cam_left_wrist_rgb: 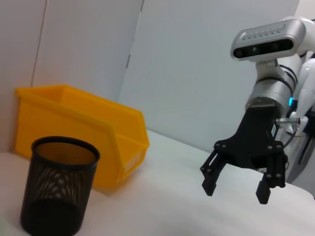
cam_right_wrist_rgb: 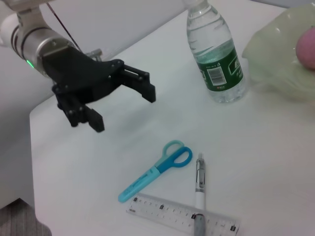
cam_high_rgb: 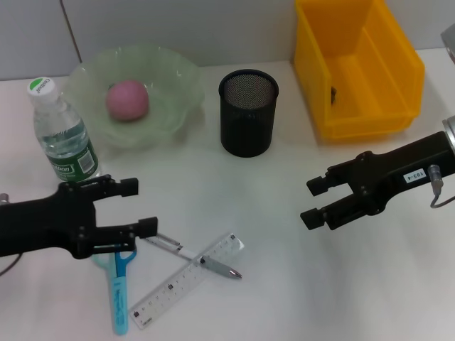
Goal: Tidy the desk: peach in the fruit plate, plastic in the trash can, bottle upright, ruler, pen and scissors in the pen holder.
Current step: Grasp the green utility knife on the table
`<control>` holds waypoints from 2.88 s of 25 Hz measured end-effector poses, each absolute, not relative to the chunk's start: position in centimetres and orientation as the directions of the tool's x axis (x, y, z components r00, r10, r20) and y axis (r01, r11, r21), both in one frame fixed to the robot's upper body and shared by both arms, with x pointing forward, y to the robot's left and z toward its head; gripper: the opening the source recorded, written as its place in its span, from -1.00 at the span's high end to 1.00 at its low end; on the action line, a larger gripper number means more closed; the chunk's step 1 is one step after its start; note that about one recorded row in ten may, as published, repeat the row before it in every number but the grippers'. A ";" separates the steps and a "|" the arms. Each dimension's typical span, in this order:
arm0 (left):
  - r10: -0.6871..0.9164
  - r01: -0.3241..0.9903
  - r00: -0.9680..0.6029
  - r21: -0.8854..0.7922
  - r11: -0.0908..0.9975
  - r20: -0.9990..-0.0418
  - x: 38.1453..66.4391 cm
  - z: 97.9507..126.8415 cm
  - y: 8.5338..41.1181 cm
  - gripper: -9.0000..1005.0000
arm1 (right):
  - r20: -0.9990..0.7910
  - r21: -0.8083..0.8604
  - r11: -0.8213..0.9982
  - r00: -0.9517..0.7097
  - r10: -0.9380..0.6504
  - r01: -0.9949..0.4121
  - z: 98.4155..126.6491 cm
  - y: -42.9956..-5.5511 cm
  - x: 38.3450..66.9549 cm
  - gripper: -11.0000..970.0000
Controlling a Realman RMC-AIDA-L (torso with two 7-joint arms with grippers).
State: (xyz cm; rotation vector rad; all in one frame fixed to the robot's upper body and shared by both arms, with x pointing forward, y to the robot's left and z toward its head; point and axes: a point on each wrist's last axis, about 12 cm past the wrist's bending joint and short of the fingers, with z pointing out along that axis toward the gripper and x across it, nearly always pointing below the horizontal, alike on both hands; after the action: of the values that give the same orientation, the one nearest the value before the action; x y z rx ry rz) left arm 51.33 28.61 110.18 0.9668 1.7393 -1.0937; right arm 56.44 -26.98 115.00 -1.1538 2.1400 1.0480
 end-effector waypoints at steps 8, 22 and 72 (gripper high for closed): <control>0.198 0.864 -0.445 -0.360 0.352 -0.874 50.4 114.3 30.2 -0.72 | -0.704 0.395 0.359 -0.529 -0.474 -0.846 115.1 -27.2 56.5 -0.71; 0.526 0.788 -0.603 -0.346 0.510 -0.599 53.1 118.3 28.1 -0.72 | -0.706 0.389 0.369 -0.530 -0.470 -0.844 115.2 -27.3 56.4 -0.71; 0.721 0.705 0.692 0.244 -0.666 -0.032 52.2 117.5 16.2 -0.53 | -0.643 0.520 0.352 -0.628 -0.438 -0.779 115.3 -28.2 55.7 -0.71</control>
State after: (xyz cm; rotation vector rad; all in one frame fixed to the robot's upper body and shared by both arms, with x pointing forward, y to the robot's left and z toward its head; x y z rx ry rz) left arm 52.16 16.21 117.49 2.6658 1.1433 0.0987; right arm 55.69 -28.22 115.25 -1.0660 2.2267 1.1796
